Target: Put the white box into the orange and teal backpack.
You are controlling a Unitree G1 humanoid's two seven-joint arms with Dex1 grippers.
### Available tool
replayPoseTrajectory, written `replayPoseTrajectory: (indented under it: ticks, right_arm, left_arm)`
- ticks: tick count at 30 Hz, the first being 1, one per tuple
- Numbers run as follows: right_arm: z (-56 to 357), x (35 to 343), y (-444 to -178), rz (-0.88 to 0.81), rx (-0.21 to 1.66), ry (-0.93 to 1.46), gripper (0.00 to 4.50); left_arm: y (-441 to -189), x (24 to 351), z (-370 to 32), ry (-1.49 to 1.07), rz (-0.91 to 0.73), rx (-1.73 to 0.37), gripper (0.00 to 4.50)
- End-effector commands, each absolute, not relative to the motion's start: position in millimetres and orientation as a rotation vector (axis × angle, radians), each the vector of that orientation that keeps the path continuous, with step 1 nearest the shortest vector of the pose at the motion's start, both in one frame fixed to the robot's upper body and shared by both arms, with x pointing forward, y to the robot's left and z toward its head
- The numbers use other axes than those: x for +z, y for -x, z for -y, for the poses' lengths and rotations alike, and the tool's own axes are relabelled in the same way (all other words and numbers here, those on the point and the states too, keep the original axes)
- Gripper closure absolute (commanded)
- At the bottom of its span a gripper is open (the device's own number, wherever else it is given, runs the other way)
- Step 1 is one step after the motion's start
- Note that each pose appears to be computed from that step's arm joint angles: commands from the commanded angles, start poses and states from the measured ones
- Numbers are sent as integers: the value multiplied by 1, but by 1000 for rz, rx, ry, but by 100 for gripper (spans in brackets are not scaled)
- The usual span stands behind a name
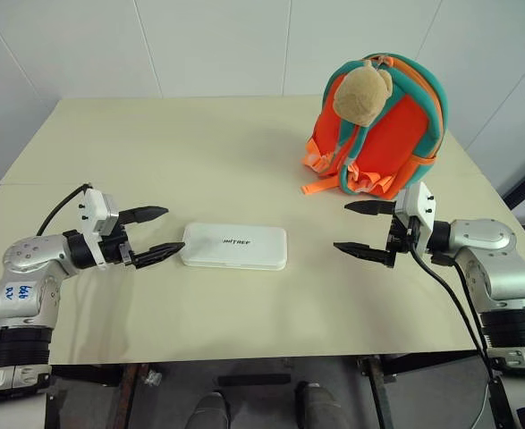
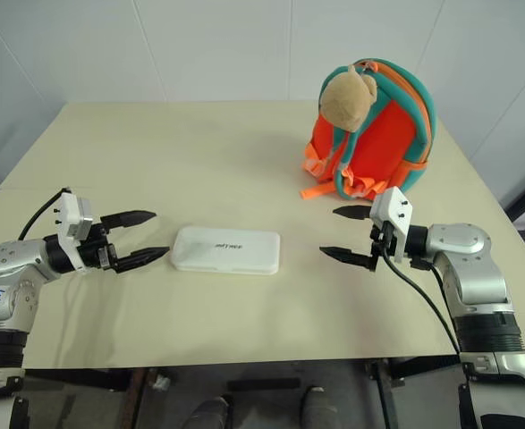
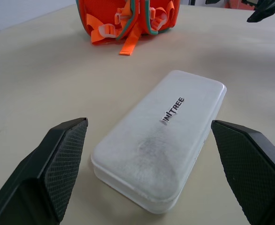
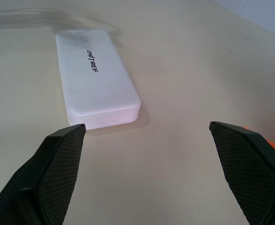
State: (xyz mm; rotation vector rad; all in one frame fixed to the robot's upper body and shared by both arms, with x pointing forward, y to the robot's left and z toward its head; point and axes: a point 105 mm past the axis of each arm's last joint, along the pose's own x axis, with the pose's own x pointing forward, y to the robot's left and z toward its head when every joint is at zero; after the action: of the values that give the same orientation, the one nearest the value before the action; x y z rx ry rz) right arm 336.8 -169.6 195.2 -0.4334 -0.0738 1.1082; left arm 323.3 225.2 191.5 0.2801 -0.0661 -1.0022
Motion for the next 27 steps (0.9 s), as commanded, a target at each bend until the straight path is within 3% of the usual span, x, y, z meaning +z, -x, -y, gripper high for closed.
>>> replayPoseTrajectory:
  ticks: [1, 16, 18, 21, 27]
  right_arm:
    - [166, 206, -338, 119, 1110, 439, 3]
    - [131, 196, -344, 146, 1229, 413, 3]
    - [125, 192, -342, 144, 1243, 401, 41]
    - [122, 179, -343, 117, 1243, 412, 126]
    - [113, 158, -353, 86, 1193, 412, 319]
  left_arm:
    - [-323, 202, -226, -315, 103, -1001, 0]
    - [-317, 210, -247, -352, 123, -908, 0]
    - [-315, 208, -252, -361, 111, -901, 0]
    - [-315, 202, -264, -372, 93, -855, 57]
    - [-328, 189, -279, -387, 44, -785, 232]
